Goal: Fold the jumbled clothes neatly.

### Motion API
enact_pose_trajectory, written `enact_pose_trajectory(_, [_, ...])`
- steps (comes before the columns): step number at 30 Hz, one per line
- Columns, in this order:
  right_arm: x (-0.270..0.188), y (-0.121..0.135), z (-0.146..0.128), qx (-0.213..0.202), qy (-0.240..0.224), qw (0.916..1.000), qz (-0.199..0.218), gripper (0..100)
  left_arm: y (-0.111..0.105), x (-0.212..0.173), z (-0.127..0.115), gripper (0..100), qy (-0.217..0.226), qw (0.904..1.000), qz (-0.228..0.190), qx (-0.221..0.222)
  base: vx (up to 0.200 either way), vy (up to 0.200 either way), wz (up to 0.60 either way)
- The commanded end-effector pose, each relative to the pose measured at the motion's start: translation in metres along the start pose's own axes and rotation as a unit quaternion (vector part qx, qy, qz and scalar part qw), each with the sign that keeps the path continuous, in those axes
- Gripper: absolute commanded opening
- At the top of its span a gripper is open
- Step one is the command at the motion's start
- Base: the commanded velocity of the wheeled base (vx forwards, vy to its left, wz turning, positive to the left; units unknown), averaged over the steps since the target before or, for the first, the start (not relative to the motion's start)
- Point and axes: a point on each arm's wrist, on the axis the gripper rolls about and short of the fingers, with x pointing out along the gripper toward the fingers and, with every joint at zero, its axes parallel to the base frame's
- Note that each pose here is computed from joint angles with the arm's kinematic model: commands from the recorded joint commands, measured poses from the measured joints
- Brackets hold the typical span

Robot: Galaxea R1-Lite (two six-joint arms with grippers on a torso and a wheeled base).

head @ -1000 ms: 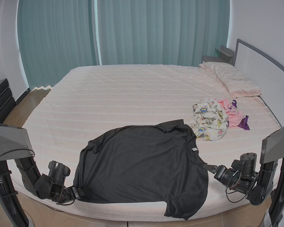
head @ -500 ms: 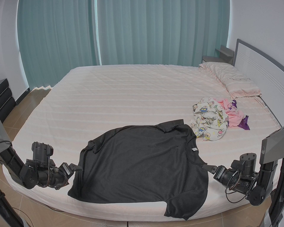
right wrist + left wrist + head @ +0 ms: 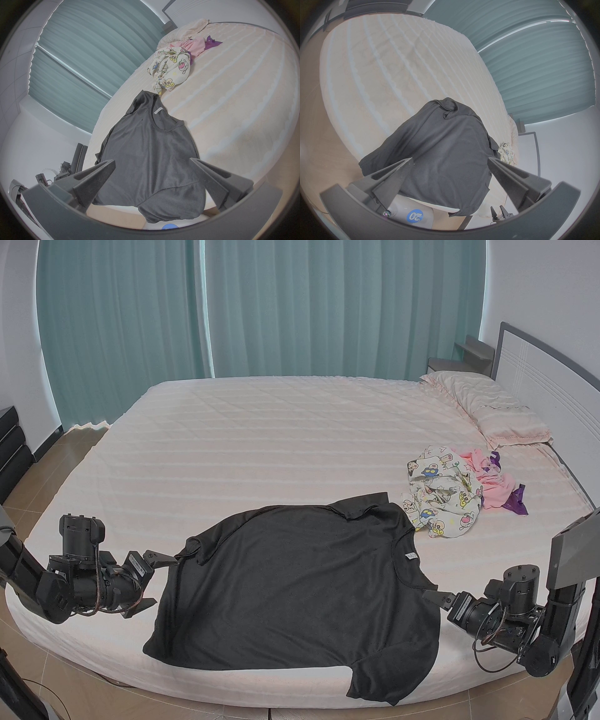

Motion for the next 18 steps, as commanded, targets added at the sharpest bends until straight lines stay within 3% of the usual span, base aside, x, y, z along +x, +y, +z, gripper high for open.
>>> enact_pose_trajectory(1, [0.0002, 0.0039, -0.002, -0.005, 0.0, 0.9999, 0.01, 100, 0.001, 0.0015, 0.0001, 100, 0.008, 1.0, -0.004, -0.002, 0.2, 0.0, 0.0])
enact_pose_trajectory(11, [-0.0016, 0.0062, -0.0015, -0.006, -0.001, 0.9999, 0.015, 100, 0.0057, 0.0041, -0.0017, 100, 0.021, 0.9997, 0.0, -0.008, 0.2, 0.0, 0.0])
enact_pose_trajectory(18, [-0.0018, 0.0057, -0.0014, -0.005, -0.001, 0.9999, 0.014, 100, 0.0062, 0.0043, 0.004, 100, 0.005, 0.9998, -0.006, -0.017, 0.0, 0.0, 0.0])
